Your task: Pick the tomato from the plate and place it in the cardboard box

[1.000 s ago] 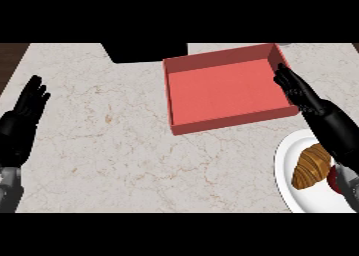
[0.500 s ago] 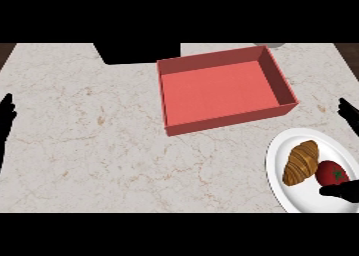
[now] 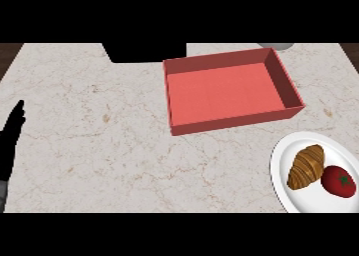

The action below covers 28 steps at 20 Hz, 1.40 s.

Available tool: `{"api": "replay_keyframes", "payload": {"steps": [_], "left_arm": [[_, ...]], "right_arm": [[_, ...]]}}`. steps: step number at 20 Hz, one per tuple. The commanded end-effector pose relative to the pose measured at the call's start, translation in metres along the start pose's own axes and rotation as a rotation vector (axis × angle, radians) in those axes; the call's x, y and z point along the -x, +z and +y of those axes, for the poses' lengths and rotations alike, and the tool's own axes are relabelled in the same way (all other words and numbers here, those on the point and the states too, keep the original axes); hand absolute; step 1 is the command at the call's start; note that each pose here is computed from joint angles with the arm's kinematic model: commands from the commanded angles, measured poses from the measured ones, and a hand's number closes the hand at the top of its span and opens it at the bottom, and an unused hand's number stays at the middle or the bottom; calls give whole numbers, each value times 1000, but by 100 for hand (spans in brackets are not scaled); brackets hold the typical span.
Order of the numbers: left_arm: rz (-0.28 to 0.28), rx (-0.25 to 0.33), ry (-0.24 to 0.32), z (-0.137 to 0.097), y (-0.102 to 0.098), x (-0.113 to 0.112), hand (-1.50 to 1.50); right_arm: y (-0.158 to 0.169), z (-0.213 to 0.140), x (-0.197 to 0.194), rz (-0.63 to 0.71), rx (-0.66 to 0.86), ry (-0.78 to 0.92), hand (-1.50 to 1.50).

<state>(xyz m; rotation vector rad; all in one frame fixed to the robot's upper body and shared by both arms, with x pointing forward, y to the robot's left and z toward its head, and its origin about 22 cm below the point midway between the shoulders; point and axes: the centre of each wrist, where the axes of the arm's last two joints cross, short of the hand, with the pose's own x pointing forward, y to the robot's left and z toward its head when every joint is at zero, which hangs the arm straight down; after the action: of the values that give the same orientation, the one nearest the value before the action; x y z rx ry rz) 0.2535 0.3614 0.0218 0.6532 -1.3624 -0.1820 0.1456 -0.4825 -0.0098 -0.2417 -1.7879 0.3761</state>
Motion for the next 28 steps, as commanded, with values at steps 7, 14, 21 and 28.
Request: {"api": "replay_keyframes", "payload": {"steps": [7, 14, 21, 28], "left_arm": [[-20, 29, -11, -12, -5, -3, 0], [-28, 18, 1, -7, -7, 3, 0], [-7, 17, -19, -3, -10, -3, 0], [-10, 20, -25, 0, 2, -3, 0]], "right_arm": [[-21, -76, -30, 142, -275, 450, -150], [-54, -58, -42, 284, -530, 602, -150], [-96, -18, -47, 358, -630, 604, -150], [-95, -4, -28, 380, -632, 640, -150]]}}
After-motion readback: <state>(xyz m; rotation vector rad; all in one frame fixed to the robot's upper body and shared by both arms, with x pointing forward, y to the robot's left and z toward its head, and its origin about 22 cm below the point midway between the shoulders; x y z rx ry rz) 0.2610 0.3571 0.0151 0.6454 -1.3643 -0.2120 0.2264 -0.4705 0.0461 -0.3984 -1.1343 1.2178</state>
